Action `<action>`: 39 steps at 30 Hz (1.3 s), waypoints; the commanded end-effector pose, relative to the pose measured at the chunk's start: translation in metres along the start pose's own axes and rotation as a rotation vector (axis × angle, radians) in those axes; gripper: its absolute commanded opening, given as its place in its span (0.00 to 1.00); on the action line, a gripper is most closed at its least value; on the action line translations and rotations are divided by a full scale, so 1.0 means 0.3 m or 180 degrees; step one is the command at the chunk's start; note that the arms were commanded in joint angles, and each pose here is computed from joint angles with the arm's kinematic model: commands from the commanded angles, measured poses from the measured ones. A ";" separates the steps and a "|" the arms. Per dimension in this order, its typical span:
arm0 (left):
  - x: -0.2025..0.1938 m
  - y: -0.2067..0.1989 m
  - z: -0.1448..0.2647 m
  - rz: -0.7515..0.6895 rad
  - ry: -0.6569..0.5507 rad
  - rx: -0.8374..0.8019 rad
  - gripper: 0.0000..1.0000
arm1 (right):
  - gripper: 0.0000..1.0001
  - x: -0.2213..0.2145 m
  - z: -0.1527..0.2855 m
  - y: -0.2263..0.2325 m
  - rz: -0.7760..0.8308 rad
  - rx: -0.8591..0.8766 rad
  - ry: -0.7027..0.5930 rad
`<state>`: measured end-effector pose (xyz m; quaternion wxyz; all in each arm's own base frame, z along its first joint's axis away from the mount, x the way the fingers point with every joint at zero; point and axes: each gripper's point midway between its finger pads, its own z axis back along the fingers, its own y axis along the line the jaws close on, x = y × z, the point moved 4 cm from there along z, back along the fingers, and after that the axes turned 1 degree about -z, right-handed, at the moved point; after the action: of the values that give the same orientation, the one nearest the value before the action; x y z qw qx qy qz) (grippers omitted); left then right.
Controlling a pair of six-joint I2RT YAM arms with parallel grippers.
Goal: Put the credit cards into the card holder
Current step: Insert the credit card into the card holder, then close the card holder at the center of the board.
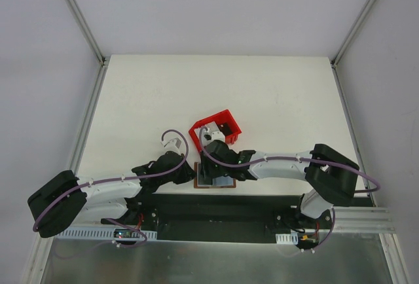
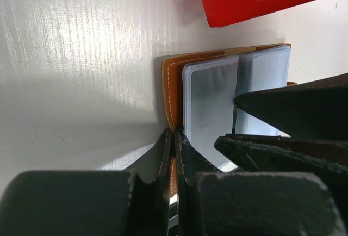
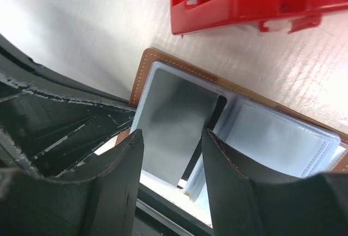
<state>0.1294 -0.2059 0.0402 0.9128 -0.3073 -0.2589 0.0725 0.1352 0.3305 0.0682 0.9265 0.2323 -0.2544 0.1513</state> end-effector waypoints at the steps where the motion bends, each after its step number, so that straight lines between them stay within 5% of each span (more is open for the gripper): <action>1: -0.044 0.079 0.007 -0.0130 0.0158 0.0300 0.00 | 0.50 0.016 0.023 -0.020 -0.0136 -0.0120 -0.0087; 16: -0.040 0.074 0.009 -0.0129 0.0147 0.0279 0.00 | 0.50 -0.008 -0.005 0.016 -0.0160 -0.0046 0.0104; 28: -0.034 0.066 0.012 -0.0155 0.0128 0.0245 0.00 | 0.38 0.034 0.007 0.106 -0.0064 0.0476 -0.0082; 39: -0.012 0.061 0.048 -0.0376 0.0087 0.0273 0.00 | 0.55 0.061 0.163 -0.005 0.0153 0.0314 -0.0510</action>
<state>0.1257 -0.1999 0.0422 0.9158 -0.2993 -0.2614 0.0590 0.1282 0.3167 0.0806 0.9178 0.2501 -0.2652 0.1573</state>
